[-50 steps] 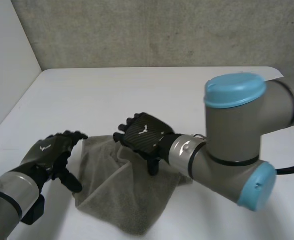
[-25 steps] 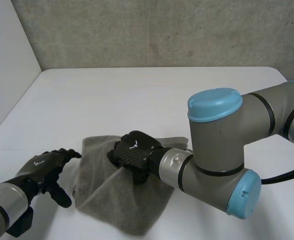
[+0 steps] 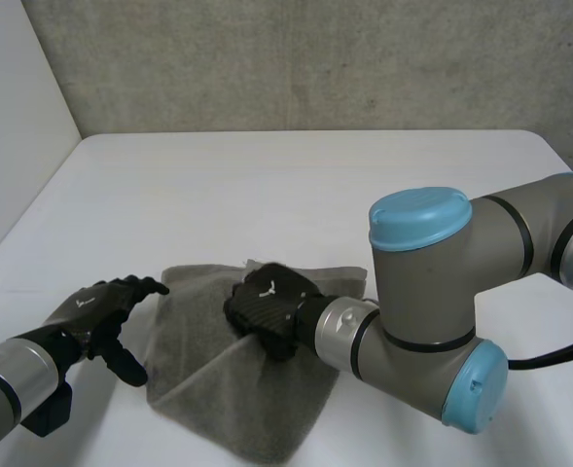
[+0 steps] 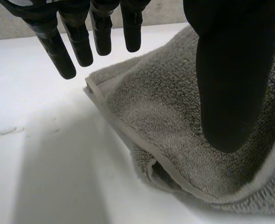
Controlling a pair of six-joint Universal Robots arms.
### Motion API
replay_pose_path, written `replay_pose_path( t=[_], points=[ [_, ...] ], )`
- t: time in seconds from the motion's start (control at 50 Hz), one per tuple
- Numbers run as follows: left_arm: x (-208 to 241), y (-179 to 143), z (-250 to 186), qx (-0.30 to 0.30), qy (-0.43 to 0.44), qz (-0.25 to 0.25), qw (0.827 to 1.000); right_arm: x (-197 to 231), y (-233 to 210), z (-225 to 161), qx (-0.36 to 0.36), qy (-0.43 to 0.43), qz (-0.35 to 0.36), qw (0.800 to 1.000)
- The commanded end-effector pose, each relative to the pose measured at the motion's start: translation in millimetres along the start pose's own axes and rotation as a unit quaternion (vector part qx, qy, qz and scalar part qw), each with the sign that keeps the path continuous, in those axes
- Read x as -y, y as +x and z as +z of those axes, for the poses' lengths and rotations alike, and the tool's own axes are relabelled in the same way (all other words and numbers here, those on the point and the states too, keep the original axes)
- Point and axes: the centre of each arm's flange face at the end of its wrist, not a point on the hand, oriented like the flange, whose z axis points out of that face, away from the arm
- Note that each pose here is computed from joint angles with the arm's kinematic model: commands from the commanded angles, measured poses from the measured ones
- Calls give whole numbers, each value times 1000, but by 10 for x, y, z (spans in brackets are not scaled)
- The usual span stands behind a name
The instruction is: Fold the towel.
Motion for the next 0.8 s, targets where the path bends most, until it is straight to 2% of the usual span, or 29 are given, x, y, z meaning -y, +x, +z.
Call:
replay_pose_path(
  t=[0.02,0.06,0.22,0.34,0.56,0.64,0.8],
  points=[
    [78,57,10,-33,14,6,999,250,481,-108,-114,56,30,991],
    [98,73,15,-44,19,8,999,303,786,-226,-170,81,73,979],
    [179,96,112,-79,37,19,996,177,1008,-378,-207,73,119,968],
    [165,94,222,-92,29,18,995,81,1116,-491,-219,65,133,964],
    [72,134,522,-111,27,32,993,-189,960,-524,-185,30,153,970],
    [52,125,566,-111,31,34,993,-266,1132,-607,-214,24,162,963],
    [94,75,625,-87,56,46,994,-277,1195,-647,-230,20,161,960]
  ],
)
